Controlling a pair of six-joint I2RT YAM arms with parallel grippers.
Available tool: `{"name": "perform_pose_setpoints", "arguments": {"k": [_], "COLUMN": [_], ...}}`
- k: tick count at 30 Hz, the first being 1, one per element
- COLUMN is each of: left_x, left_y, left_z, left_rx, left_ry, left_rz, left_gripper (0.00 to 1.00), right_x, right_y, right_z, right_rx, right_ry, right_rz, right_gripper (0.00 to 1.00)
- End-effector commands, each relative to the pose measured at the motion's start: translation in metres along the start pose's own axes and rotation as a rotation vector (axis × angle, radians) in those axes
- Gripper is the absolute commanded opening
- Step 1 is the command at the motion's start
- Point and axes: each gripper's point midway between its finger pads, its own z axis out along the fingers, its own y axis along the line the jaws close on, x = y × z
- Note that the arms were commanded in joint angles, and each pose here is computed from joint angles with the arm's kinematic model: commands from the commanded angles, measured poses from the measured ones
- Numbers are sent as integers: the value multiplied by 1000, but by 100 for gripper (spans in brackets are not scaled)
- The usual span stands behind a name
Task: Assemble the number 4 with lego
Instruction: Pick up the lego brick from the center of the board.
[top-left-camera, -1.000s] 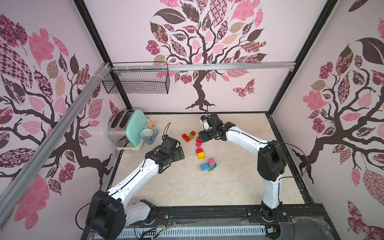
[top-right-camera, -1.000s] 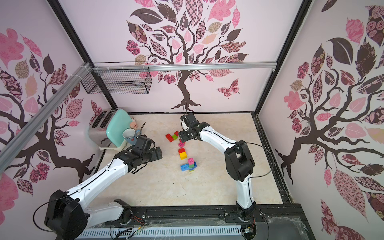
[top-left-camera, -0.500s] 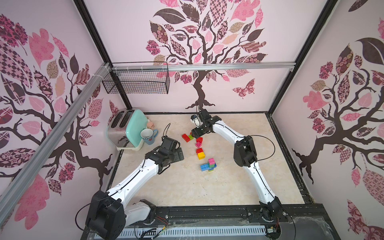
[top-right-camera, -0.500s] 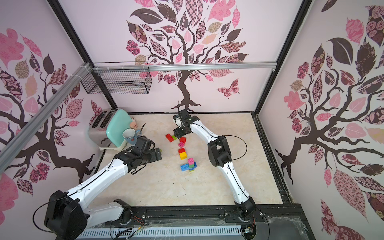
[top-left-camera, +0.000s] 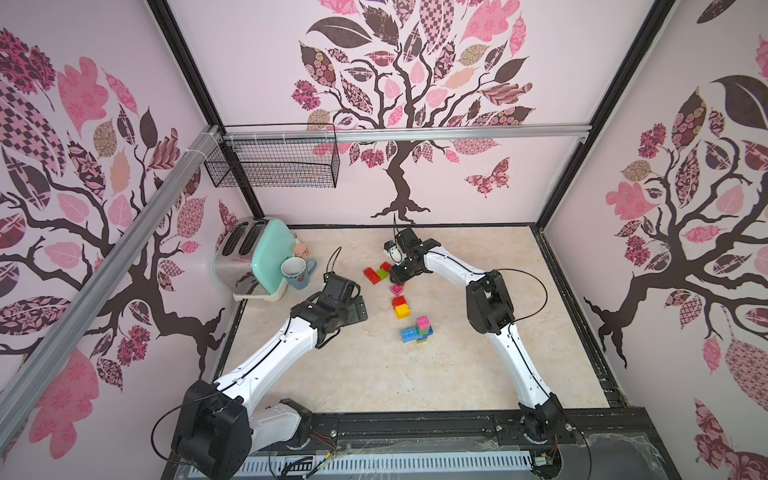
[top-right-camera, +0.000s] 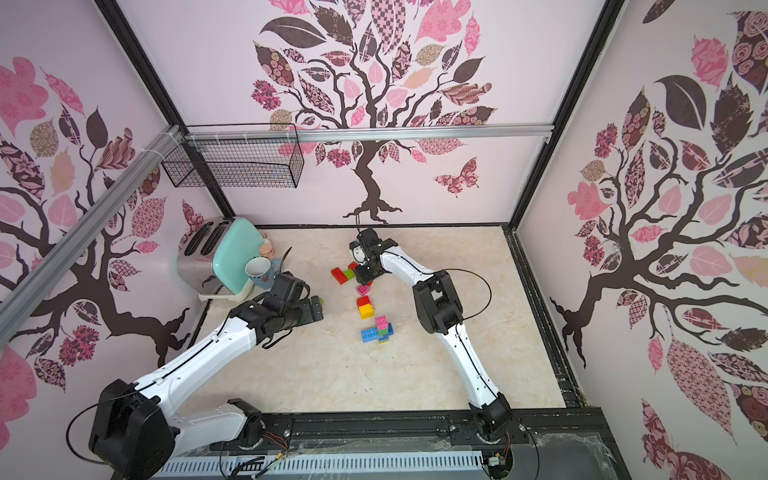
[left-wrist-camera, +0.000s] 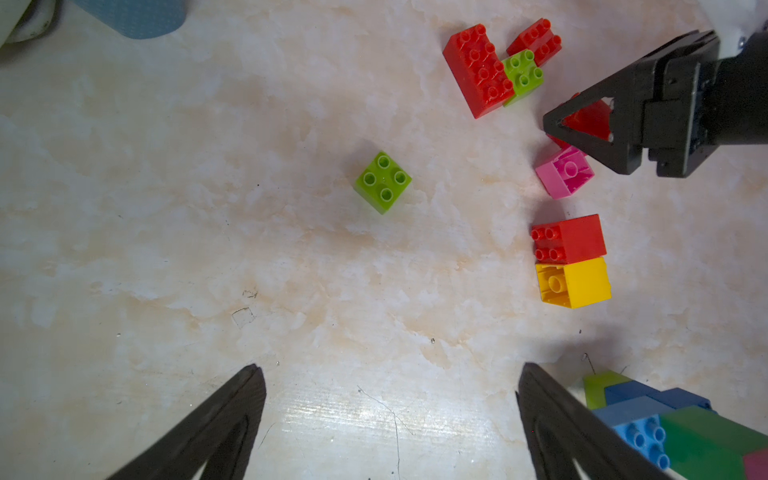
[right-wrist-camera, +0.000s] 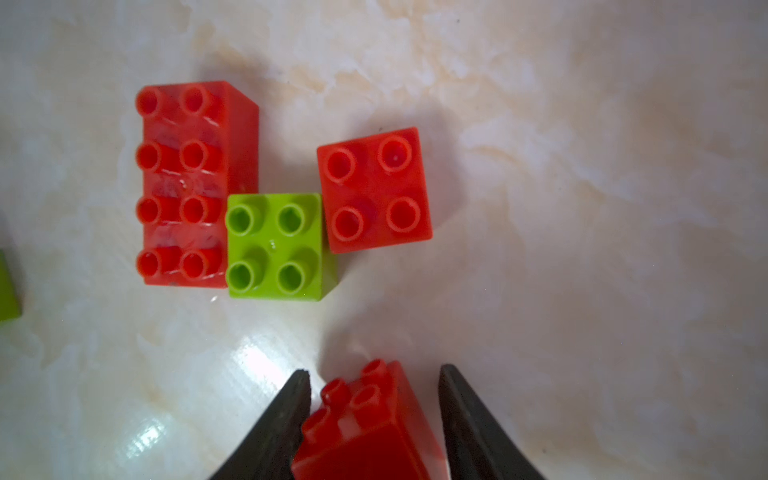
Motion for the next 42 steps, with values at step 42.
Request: {"name": "perform_pose_setpoints", "arguments": {"k": [42], "left_x": [18], "left_y": [7], "left_z": [13], "left_rx": [-11], "left_ry": [47], "left_rz": [21], "left_gripper": [98], "right_x": [35], "right_y": [14], "right_z": [-19], "right_rx": [-61], "right_ry": [87], "right_rz": [-209], "right_gripper": [62]}}
